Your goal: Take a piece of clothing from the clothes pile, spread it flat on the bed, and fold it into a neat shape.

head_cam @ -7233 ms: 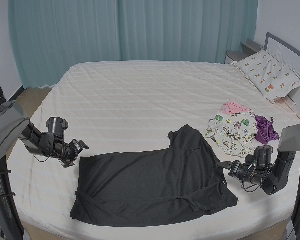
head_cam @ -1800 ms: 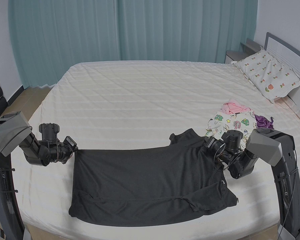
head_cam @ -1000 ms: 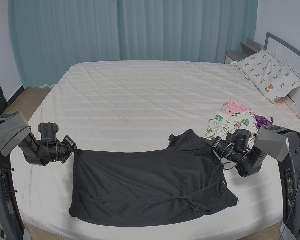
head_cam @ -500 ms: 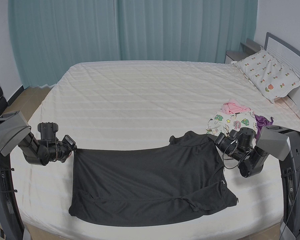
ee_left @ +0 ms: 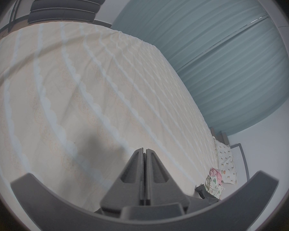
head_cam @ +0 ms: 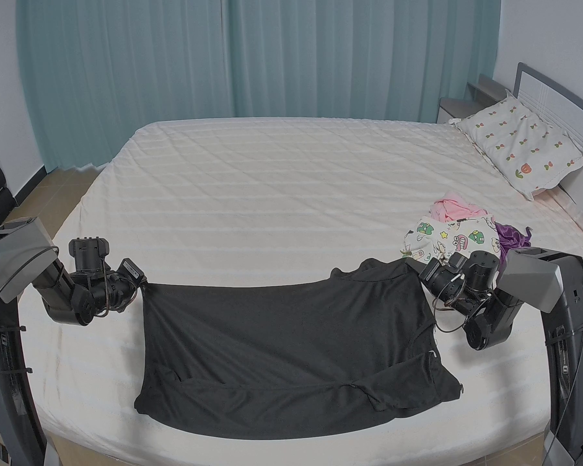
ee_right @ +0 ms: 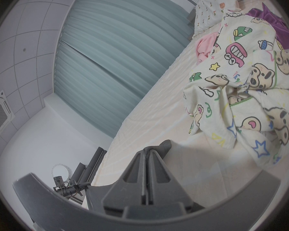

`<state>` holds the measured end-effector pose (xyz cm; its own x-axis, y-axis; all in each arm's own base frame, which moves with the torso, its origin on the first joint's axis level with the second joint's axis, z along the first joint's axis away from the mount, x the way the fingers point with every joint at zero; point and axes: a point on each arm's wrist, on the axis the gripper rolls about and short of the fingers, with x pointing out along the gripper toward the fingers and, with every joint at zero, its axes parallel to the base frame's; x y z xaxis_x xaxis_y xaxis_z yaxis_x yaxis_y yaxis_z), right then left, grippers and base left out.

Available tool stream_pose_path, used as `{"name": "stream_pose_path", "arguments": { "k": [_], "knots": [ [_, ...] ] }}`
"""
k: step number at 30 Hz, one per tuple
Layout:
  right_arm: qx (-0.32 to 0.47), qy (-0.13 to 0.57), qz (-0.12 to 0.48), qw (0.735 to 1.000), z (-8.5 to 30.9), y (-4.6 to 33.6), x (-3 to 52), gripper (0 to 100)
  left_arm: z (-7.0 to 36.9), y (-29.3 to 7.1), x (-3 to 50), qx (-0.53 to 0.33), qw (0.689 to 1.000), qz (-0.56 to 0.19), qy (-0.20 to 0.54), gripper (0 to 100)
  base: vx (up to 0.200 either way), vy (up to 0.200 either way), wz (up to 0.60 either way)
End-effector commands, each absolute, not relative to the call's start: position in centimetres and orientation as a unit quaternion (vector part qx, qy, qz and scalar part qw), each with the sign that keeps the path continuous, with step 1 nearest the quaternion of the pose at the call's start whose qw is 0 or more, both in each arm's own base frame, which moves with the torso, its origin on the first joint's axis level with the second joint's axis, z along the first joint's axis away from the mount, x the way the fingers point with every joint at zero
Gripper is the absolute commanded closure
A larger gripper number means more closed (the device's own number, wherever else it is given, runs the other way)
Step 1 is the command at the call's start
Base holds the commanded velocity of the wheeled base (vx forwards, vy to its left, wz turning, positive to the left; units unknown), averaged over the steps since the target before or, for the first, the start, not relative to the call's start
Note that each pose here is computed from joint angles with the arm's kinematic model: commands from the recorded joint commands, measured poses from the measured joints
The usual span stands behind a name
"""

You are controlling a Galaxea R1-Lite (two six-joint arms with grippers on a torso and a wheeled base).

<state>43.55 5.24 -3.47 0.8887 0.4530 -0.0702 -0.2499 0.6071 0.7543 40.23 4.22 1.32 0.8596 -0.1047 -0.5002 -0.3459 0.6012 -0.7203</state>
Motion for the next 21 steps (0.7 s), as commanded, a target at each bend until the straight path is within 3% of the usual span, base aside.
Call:
{"name": "stream_pose_path", "arguments": {
  "k": [1,10,21],
  "knots": [
    [0.397,0.139,0.202,0.884,-3.1,5.1,42.9,100,1.5,4.2,39.7,-0.44,0.857,0.07,0.259,100,0.0,0.0,0.0],
    [0.399,0.157,0.215,0.878,-1.2,2.2,40.2,100,3.3,3.9,38.7,-0.423,0.868,0.053,0.255,100,0.0,0.0,0.0],
    [0.386,0.164,0.216,0.882,-0.7,1.5,38.8,100,2.7,5.0,38.0,-0.409,0.871,0.066,0.263,100,0.0,0.0,0.0]
  ]
}}
